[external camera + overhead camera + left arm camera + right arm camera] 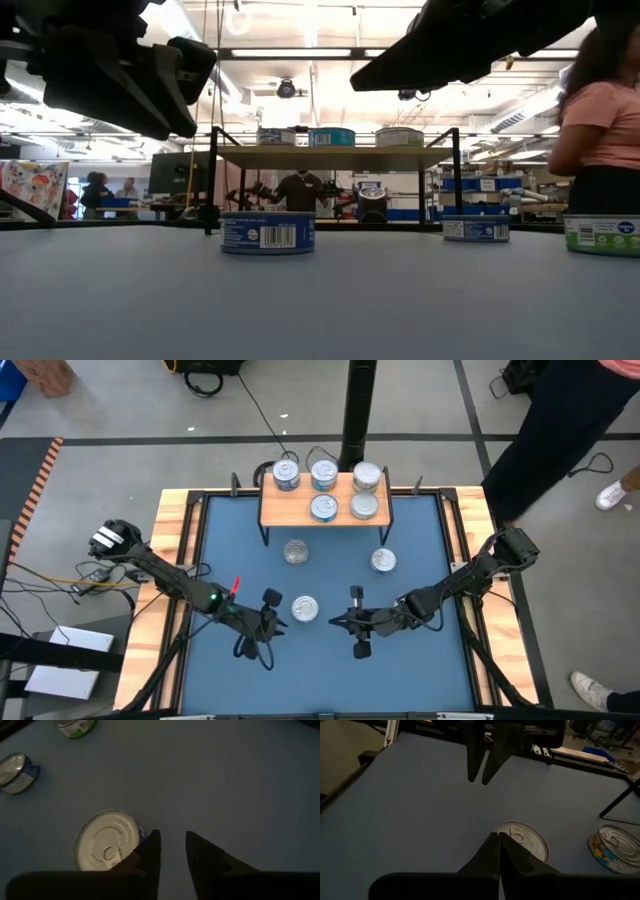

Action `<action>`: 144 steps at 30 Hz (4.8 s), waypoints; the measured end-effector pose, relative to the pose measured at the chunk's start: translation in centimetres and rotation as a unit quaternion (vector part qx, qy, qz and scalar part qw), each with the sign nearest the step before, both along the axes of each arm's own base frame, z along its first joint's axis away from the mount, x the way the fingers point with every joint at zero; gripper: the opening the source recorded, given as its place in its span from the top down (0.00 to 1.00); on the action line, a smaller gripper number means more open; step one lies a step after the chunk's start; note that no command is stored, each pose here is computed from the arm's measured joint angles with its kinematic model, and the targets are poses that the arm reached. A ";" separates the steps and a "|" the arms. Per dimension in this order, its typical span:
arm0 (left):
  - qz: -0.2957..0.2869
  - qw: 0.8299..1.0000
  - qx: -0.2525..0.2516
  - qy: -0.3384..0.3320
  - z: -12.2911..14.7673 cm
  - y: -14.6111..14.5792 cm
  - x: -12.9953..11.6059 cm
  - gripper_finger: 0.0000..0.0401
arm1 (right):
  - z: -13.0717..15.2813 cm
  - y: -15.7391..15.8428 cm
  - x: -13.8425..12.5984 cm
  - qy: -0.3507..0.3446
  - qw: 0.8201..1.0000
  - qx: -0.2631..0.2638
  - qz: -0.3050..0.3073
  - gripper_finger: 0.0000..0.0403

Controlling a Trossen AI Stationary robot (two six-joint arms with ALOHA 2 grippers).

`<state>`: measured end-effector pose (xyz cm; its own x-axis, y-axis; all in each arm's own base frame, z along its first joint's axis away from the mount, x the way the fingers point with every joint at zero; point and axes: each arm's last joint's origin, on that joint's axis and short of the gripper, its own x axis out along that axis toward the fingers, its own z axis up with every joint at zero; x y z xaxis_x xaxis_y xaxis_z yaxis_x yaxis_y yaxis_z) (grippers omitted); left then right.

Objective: Stack canned seafood by type on shelf
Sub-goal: Put the blue tuna can on the shelf aligned with the other blue tuna can

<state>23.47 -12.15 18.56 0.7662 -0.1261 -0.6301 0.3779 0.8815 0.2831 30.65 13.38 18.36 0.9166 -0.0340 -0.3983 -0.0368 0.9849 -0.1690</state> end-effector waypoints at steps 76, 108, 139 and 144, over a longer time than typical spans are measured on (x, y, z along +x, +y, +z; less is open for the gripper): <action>0.036 0.988 0.140 0.046 -1.9 -0.8 7.8 1.00 | -0.6 -0.6 -0.3 0.028 0.998 -0.035 -0.039 0.83; 0.071 0.997 0.006 0.015 1.4 1.1 10.5 1.00 | -6.8 4.4 1.9 0.129 0.873 -0.465 -0.072 0.38; 0.116 0.957 0.255 -0.071 2.1 -3.8 8.1 0.45 | -4.3 4.2 3.6 0.059 0.893 -0.419 -0.152 0.64; 0.144 0.939 0.303 -0.072 2.1 -3.7 7.9 0.36 | -2.7 3.8 3.7 0.036 0.910 -0.383 -0.156 0.64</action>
